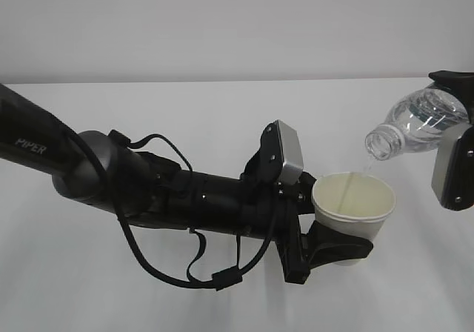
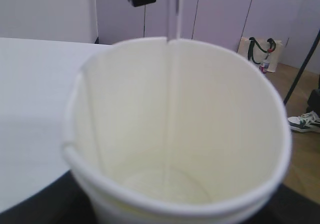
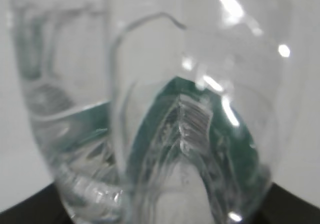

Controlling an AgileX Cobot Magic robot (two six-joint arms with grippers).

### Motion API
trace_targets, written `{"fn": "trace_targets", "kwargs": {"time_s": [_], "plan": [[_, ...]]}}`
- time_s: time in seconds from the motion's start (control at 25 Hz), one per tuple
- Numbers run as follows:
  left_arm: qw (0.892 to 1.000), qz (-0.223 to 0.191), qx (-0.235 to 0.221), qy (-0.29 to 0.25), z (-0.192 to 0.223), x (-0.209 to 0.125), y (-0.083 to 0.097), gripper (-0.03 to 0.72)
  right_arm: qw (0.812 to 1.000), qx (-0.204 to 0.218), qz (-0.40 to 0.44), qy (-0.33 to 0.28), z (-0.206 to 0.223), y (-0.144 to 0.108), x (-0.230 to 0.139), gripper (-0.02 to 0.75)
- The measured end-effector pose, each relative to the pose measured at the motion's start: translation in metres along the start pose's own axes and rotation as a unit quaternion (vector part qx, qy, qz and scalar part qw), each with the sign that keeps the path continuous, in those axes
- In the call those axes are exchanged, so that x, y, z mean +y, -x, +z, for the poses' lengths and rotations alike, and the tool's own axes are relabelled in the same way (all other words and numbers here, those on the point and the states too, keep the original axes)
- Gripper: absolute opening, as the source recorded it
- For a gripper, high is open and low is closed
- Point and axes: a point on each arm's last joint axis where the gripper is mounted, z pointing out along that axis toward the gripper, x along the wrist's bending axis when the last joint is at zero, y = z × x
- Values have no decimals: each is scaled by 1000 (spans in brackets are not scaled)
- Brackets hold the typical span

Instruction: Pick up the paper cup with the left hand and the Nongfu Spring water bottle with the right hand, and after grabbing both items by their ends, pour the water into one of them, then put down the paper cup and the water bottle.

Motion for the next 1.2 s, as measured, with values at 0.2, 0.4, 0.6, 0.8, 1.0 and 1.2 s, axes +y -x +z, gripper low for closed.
{"fn": "trace_targets", "kwargs": {"time_s": [0.2,0.4,0.6,0.8,1.0,1.2], "plan": [[1000,0,0,0,0,0,0,463,1000,0,0,0,0,0,0,436],[1000,0,0,0,0,0,0,463,1000,0,0,0,0,0,0,436],[1000,0,0,0,0,0,0,463,1000,0,0,0,0,0,0,436],[1000,0,0,0,0,0,0,463,1000,0,0,0,0,0,0,436],[1000,0,0,0,0,0,0,463,1000,-1,-1,0,0,0,0,436],[1000,0,1,-1,0,0,0,463,1000,-1,-1,0,0,0,0,436]]}}
